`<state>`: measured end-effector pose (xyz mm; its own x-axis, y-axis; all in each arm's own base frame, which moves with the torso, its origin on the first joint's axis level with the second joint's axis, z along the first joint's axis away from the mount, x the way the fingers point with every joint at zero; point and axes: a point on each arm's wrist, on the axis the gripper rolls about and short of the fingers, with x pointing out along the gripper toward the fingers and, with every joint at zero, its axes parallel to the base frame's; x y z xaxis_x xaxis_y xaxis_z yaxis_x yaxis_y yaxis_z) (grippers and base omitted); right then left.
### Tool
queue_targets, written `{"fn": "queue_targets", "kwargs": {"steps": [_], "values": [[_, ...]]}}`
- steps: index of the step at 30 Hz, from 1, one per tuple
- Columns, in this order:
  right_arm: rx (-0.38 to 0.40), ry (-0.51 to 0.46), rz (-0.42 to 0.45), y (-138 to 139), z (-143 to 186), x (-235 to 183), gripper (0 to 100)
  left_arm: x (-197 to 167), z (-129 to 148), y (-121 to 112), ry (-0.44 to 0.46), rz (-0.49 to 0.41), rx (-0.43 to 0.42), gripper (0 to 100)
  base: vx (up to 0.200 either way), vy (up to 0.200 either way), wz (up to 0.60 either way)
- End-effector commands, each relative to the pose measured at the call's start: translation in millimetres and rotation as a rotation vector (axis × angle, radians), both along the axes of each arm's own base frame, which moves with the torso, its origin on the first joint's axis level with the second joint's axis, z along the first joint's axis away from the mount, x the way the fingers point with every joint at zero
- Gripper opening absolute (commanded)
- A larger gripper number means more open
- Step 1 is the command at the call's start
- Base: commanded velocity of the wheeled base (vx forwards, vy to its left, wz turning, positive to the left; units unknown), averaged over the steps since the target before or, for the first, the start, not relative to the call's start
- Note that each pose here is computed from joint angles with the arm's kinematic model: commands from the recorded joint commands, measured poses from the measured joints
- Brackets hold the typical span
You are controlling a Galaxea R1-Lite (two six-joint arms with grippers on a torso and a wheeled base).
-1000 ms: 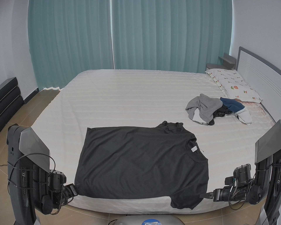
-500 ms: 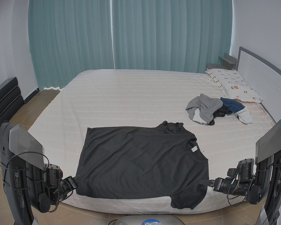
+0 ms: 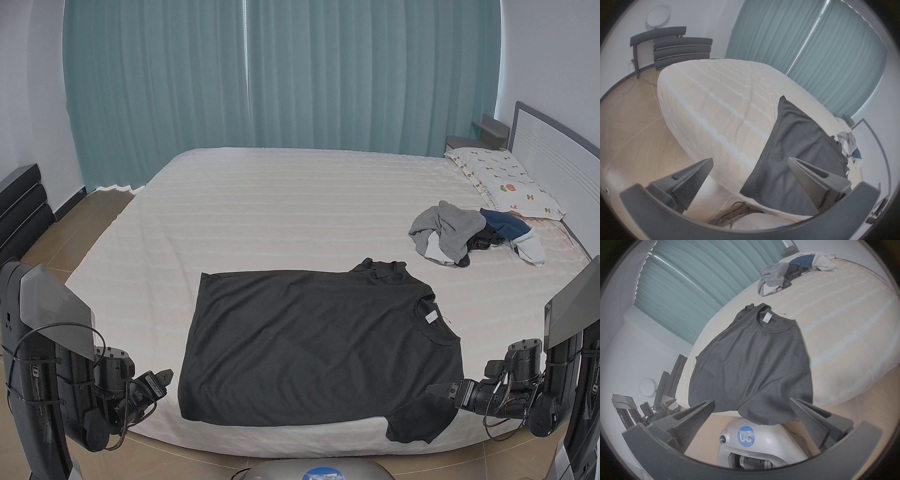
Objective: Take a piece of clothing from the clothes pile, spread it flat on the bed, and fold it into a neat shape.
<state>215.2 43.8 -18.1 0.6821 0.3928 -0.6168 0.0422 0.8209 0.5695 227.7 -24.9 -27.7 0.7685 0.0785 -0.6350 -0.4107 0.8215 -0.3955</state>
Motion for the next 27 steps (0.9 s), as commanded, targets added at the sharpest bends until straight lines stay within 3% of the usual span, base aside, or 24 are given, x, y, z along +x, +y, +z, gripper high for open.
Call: {"fn": "queue_targets", "kwargs": {"steps": [1,12,22,25,27], "values": [[-0.001,0.006,0.002,0,0,-3,100,8,2,-3,-0.048,0.024,-0.046,100,0.200,0.000,0.00],[-0.001,0.011,0.020,4,-2,-4,100,10,0,-7,-0.049,0.001,-0.064,100,0.200,0.000,0.00],[0.002,0.027,0.015,4,-7,-2,100,25,5,-10,-0.120,0.025,-0.112,100,0.000,0.000,0.00],[0.055,0.035,-0.040,4,-8,6,100,44,21,-13,-0.237,0.030,-0.138,100,0.000,0.000,0.00],[0.070,0.036,-0.053,4,-8,8,100,46,24,-13,-0.256,0.029,-0.141,100,0.000,0.000,0.00]]}}
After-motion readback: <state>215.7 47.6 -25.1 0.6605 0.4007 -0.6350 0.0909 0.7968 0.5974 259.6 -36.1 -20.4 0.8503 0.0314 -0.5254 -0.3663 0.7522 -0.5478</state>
